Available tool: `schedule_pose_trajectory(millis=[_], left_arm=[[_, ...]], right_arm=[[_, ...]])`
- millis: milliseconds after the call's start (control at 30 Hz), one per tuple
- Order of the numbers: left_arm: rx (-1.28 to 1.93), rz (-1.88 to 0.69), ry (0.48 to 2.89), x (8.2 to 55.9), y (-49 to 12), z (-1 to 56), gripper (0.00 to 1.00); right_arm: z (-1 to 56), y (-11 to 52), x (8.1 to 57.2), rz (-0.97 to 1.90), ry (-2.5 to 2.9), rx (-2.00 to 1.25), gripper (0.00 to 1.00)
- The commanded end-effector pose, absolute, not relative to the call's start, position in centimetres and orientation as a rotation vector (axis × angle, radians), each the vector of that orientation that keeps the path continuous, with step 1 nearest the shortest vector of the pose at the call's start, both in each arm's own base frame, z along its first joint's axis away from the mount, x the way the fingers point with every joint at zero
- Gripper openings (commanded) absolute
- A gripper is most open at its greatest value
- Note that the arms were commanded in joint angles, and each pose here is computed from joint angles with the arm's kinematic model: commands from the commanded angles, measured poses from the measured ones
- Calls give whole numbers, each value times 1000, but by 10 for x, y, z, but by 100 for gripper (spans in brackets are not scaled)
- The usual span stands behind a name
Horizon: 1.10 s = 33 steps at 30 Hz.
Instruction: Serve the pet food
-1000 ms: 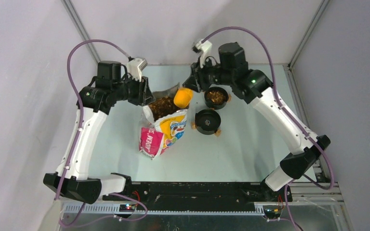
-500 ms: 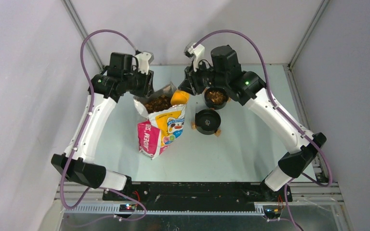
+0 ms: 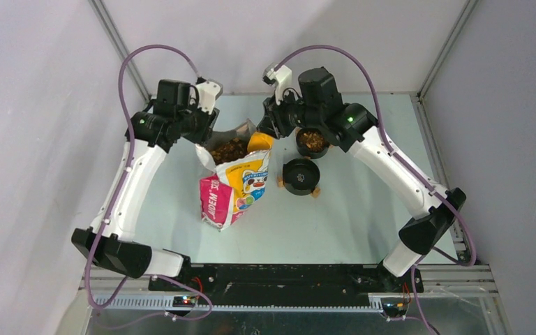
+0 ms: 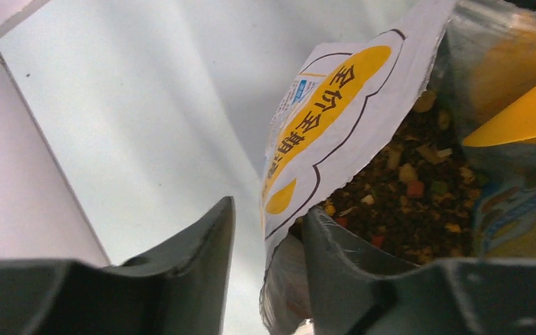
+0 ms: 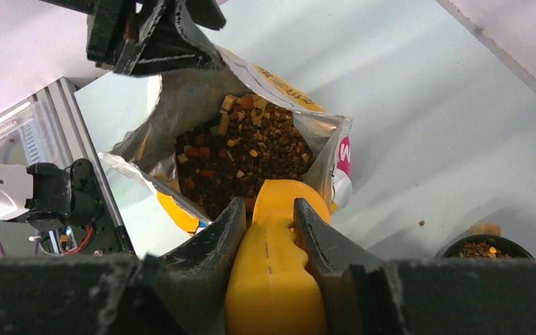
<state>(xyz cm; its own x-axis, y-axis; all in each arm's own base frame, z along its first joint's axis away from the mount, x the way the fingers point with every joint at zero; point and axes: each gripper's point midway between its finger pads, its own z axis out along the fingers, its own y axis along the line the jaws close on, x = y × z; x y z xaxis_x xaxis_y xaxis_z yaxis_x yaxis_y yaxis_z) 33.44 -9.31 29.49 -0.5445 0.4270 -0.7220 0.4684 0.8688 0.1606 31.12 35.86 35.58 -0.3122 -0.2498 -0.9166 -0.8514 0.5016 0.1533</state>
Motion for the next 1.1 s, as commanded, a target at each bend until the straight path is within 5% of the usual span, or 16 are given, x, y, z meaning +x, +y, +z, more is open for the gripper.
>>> schedule_pose_trajectory(millis=[0, 200, 433, 1067], left_arm=[[699, 10, 2205, 351, -89, 291, 35], [705, -206, 2155, 344, -120, 299, 2], [687, -585, 2007, 320, -169, 330, 0], [615, -678, 2015, 310, -175, 329, 0]], right_arm=[[363, 361, 316, 789, 1817, -899, 0], [364, 360, 323, 774, 1837, -833, 0], [374, 373, 334, 802, 1806, -800, 0], [307, 390, 357, 735, 1812, -830, 0]])
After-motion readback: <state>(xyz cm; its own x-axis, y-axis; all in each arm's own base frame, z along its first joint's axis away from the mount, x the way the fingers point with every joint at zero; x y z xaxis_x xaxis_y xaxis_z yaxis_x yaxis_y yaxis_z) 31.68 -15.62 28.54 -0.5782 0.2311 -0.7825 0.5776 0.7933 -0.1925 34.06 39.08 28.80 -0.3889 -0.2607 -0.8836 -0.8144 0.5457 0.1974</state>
